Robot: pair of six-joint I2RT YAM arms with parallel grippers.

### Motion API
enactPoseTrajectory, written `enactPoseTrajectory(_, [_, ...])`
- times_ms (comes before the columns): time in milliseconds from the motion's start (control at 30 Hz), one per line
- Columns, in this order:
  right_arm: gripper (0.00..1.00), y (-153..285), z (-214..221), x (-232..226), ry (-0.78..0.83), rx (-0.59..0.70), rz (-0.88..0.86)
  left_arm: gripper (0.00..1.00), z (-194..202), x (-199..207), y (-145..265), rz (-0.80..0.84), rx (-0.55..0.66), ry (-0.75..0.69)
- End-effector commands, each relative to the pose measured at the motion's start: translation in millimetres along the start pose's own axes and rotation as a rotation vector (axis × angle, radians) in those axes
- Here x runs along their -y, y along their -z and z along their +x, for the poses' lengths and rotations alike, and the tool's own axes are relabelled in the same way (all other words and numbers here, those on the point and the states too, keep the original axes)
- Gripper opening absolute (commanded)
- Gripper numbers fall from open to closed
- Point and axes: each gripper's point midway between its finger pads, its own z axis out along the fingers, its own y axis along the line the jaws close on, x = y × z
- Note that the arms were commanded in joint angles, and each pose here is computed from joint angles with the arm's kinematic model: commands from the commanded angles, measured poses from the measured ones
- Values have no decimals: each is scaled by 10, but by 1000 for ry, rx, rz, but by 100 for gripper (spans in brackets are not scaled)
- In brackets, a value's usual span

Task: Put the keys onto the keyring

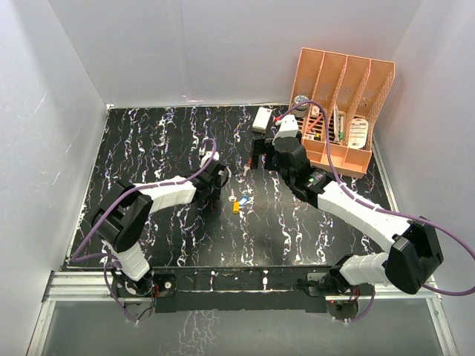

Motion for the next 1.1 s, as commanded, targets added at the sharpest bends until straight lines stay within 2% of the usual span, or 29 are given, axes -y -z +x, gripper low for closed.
enactPoseTrajectory(0, [98, 85, -239, 17, -27, 77, -2, 38, 56, -70, 30, -29, -15, -22])
enactPoseTrajectory(1067, [98, 86, -237, 27, -26, 76, -3, 36, 37, -70, -12, -42, -24, -54])
